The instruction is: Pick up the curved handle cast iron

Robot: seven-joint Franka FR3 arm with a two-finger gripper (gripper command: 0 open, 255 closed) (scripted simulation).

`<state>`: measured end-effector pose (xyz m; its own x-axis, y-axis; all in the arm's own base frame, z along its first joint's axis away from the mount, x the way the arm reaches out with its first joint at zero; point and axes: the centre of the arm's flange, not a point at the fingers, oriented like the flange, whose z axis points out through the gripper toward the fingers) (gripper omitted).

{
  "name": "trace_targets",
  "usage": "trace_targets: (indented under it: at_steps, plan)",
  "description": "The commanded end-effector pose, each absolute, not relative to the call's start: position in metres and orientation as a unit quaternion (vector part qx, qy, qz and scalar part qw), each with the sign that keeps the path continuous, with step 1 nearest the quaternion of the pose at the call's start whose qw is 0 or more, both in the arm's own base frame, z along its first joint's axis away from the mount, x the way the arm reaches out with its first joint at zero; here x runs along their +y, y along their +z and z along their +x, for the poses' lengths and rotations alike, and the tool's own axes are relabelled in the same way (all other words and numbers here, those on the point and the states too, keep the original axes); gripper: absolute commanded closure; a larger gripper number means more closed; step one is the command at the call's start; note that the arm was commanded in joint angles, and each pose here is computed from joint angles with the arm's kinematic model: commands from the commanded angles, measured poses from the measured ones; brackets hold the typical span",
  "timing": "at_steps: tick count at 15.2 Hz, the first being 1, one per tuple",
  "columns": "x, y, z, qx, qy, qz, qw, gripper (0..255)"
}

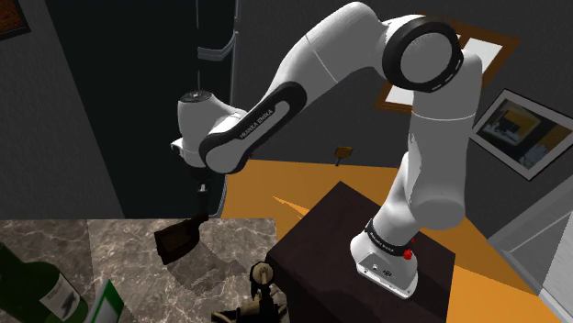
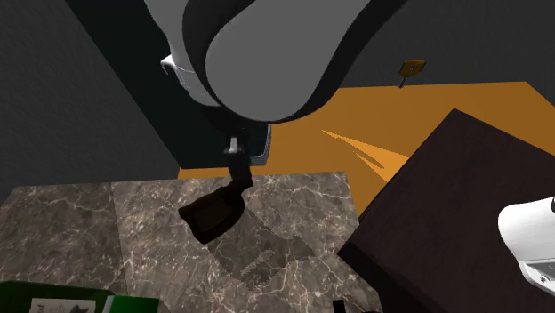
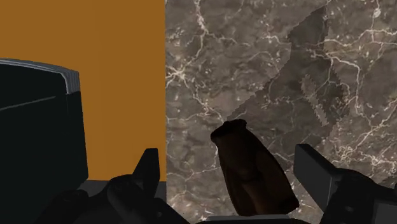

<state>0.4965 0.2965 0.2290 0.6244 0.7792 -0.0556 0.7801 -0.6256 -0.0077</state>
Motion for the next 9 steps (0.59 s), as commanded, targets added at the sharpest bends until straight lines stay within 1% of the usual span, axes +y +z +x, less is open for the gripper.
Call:
trace_targets:
  at_steps: [1,4,9]
  plan:
    - [0.317,0.211,0.498,0.458,-0.023,0.888,0.011,0]
    - [0.348,0.187,0.498,0.495,-0.017,0.869,0.015,0]
    - [0.349,0.165,0.498,0.496,-0.017,0.868,0.015,0]
